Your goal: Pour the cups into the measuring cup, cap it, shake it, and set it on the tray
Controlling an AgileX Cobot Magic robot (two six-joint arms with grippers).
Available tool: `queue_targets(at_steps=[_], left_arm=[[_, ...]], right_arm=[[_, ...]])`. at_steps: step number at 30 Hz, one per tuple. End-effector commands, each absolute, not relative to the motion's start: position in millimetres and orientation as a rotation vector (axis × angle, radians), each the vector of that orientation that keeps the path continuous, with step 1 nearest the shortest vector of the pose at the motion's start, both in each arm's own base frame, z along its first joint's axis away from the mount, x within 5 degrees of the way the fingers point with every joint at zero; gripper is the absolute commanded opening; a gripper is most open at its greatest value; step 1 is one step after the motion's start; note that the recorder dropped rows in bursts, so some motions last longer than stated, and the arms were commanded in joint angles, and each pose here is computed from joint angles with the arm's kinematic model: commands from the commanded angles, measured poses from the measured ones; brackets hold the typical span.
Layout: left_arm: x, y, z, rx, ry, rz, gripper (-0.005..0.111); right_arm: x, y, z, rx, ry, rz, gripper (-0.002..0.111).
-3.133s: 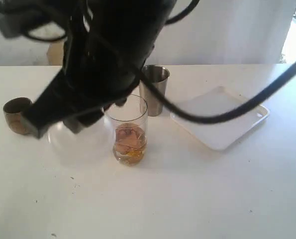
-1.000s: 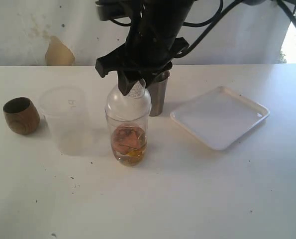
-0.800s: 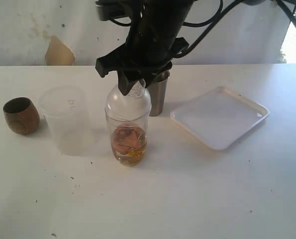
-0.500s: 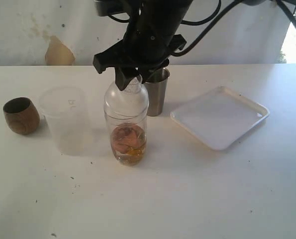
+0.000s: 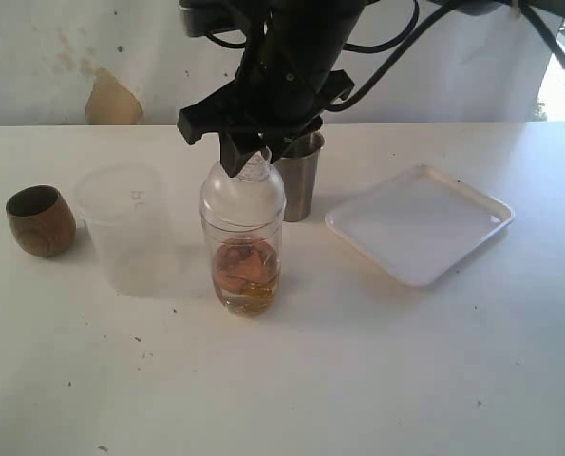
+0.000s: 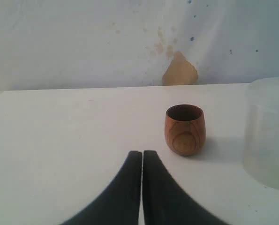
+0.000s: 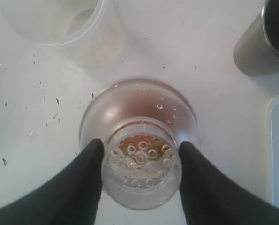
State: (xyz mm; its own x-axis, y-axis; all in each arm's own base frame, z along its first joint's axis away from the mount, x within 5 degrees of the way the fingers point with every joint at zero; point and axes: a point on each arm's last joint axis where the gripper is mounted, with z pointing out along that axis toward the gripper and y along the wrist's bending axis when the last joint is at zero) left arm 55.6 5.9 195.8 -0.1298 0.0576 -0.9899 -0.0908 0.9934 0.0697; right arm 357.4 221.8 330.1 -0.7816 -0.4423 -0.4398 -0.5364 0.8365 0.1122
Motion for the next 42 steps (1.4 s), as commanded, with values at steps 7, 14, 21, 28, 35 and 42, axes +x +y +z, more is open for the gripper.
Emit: queue_targets(at_steps=[7,14,21,28,35,42], left_arm=[[56,6,195,-0.031,1.687,0.121,0.001],[56,6,195,-0.031,1.687,0.121,0.001],[56,6,195,-0.031,1.687,0.121,0.001],[56,6,195,-0.031,1.687,0.121,0.001],[56,6,195,-0.031,1.687,0.121,0.001],[56,6,195,-0.031,1.687,0.121,0.001]], right_arm=[[362,223,316,-0.755,2.665,0.309,0.0],[363,224,317,-0.748,2.646,0.314,0.0],[363,224,317,-0.749,2.65,0.313,0.027],[363,224,317,-0.772,2.638,0.309,0.055],[364,225,320,-0.774,2.613,0.312,0.061],[366,226,336,-0.763,2.56,0.325,0.061]])
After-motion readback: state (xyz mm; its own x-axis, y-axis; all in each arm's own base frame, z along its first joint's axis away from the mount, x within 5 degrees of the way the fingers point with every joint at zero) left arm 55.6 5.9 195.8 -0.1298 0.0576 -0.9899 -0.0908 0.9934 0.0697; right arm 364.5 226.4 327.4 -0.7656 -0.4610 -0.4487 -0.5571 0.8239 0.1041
